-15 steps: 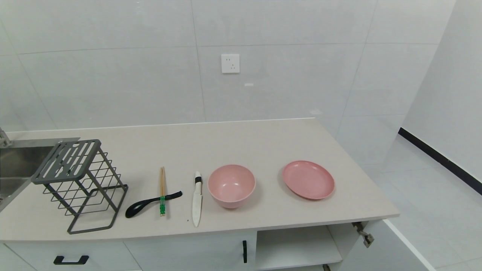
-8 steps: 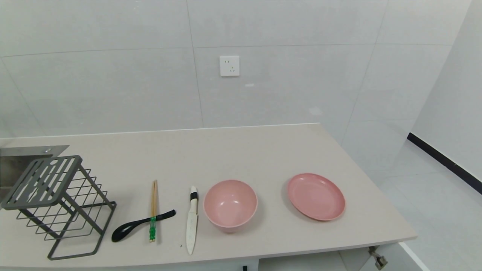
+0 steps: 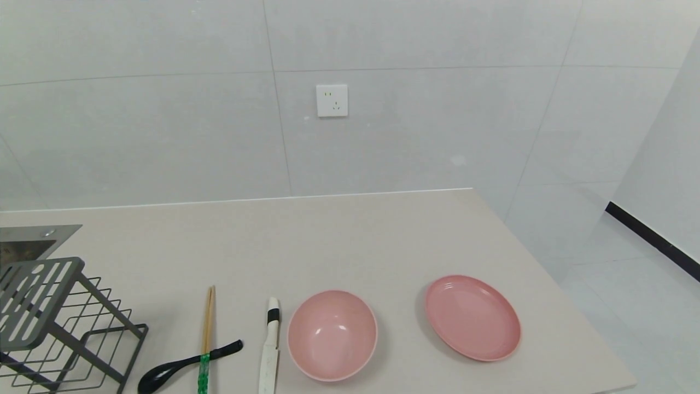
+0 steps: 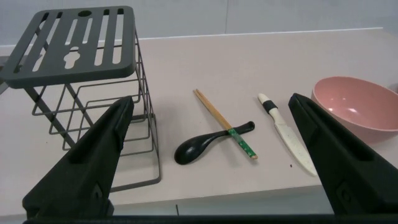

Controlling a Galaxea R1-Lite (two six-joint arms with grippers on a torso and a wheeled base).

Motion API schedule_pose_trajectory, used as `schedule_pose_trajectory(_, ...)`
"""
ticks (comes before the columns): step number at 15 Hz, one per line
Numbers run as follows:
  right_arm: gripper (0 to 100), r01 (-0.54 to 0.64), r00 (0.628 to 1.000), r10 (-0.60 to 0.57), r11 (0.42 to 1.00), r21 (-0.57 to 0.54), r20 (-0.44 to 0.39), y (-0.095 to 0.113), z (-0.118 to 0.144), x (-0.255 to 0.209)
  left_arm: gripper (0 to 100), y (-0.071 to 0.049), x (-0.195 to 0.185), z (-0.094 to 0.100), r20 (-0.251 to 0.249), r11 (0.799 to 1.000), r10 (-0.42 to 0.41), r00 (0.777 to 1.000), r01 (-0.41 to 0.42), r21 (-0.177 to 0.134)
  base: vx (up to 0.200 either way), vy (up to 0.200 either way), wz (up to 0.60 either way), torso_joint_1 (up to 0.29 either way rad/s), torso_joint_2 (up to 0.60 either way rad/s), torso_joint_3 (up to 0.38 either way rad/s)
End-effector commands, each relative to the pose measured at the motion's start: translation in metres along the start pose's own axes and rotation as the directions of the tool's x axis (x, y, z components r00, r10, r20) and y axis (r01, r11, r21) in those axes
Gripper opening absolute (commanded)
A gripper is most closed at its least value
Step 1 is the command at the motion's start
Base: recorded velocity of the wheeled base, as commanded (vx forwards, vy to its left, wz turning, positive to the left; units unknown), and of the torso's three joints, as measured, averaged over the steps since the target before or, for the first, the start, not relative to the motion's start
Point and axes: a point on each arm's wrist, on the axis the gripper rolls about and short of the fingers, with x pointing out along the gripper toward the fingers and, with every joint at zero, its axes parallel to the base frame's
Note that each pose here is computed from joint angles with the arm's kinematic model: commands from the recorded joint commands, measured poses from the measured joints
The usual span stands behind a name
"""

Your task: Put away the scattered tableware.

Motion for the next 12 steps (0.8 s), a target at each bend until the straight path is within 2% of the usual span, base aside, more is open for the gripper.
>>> schedule_pose_trajectory(1, 100, 0.000, 1.000, 0.000, 1.000, -0.004, -0.002, 0.000, 0.000, 0.000, 100, 0.000, 0.000, 0.000, -0.001, 1.000, 0.001, 1.000, -0.001, -0.001, 0.000, 0.000, 0.00, 0.061, -0.03, 0.041)
schedule_pose_trajectory(4, 100, 0.002, 1.000, -0.002, 1.000, -0.004, -0.002, 0.000, 0.000, 0.000, 100, 0.000, 0.000, 0.000, -0.002, 1.000, -0.001, 1.000, 0.001, 0.002, 0.000, 0.000, 0.00, 0.000, 0.00, 0.000)
schedule_pose_trajectory(6, 100, -0.020, 1.000, 0.020, 0.997, -0.069, -0.002, 0.000, 0.000, 0.000, 100, 0.000, 0.000, 0.000, -0.002, 1.000, -0.001, 1.000, 0.001, 0.005, 0.000, 0.000, 0.00, 0.000, 0.00, 0.000)
schedule_pose_trajectory(9, 100, -0.033, 0.999, 0.034, 0.997, -0.067, 0.008, 0.001, 0.001, 0.000, 100, 0.000, 0.000, 0.000, -0.002, 1.000, -0.001, 1.000, 0.001, 0.005, 0.000, 0.000, 0.00, 0.000, 0.00, 0.000)
schedule_pose_trajectory(10, 100, -0.037, 0.999, 0.040, 0.997, -0.063, 0.037, 0.001, 0.004, 0.000, 100, 0.000, 0.000, 0.000, -0.002, 1.000, -0.001, 1.000, 0.001, 0.003, 0.000, 0.000, 0.00, 0.000, 0.00, 0.000)
schedule_pose_trajectory(11, 100, -0.017, 0.981, 0.027, 0.999, -0.049, 0.190, 0.001, 0.020, -0.002, 100, 0.000, 0.000, 0.000, -0.002, 1.000, -0.001, 1.000, 0.001, 0.003, 0.000, 0.000, 0.00, 0.000, 0.00, 0.000)
schedule_pose_trajectory(12, 100, 0.025, 0.957, -0.007, 0.998, -0.056, 0.289, 0.003, 0.030, -0.004, 100, 0.000, 0.000, 0.000, -0.002, 1.000, -0.001, 1.000, 0.001, 0.002, 0.000, 0.000, 0.00, 0.000, 0.00, 0.000)
